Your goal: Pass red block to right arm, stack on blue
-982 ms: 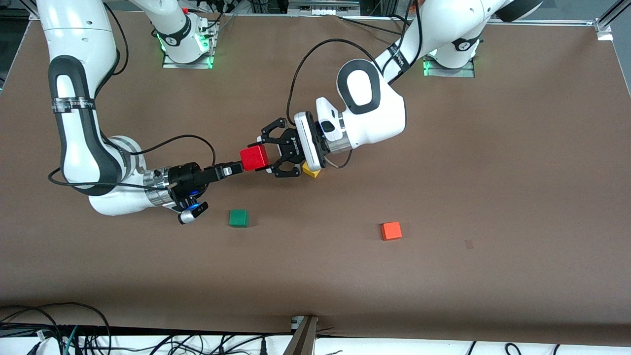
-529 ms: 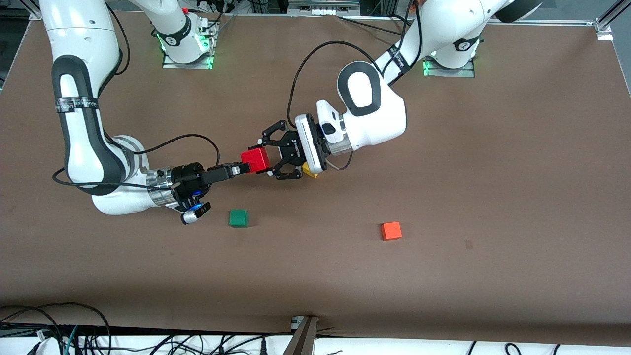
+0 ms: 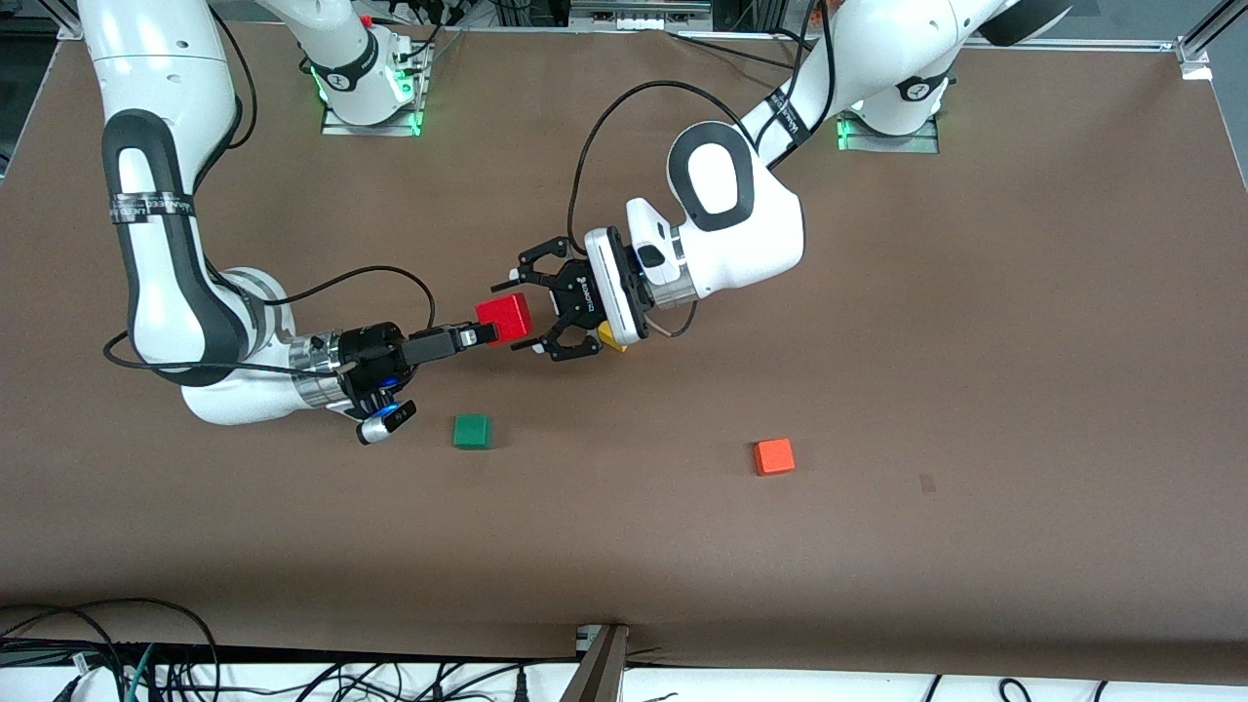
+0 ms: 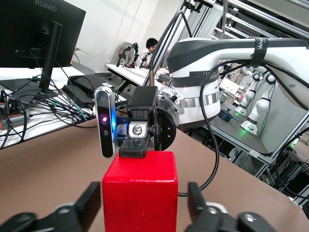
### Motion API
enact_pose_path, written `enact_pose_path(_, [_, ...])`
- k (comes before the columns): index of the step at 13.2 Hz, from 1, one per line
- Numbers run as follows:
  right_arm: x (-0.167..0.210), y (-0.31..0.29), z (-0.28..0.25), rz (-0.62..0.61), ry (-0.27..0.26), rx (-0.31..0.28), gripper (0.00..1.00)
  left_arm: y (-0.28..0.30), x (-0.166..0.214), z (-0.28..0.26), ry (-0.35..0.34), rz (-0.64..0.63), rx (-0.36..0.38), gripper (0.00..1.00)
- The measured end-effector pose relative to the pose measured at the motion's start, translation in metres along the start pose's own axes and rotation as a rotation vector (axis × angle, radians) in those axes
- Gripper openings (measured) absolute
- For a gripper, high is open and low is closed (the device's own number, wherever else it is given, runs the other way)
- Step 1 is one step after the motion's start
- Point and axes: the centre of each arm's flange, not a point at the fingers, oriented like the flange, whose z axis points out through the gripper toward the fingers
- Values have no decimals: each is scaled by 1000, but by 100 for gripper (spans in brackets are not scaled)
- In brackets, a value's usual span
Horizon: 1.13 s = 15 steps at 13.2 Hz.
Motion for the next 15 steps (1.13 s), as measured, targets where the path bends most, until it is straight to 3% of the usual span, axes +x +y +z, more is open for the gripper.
enact_pose_path(2, [0, 0, 0, 0, 1, 0, 56, -1, 6, -2, 10, -6, 3, 100])
enact_pose_path(9, [1, 1, -5, -2, 15, -17, 56, -8, 23, -29, 20, -6, 42, 100])
enact_pose_path(12, [-1, 1, -10, -16, 18, -106, 56, 3, 24, -35, 4, -36, 45, 100])
enact_pose_path(15, [-5, -10, -30, -59, 40, -276, 56, -2, 15, -37, -20, -33, 55, 100])
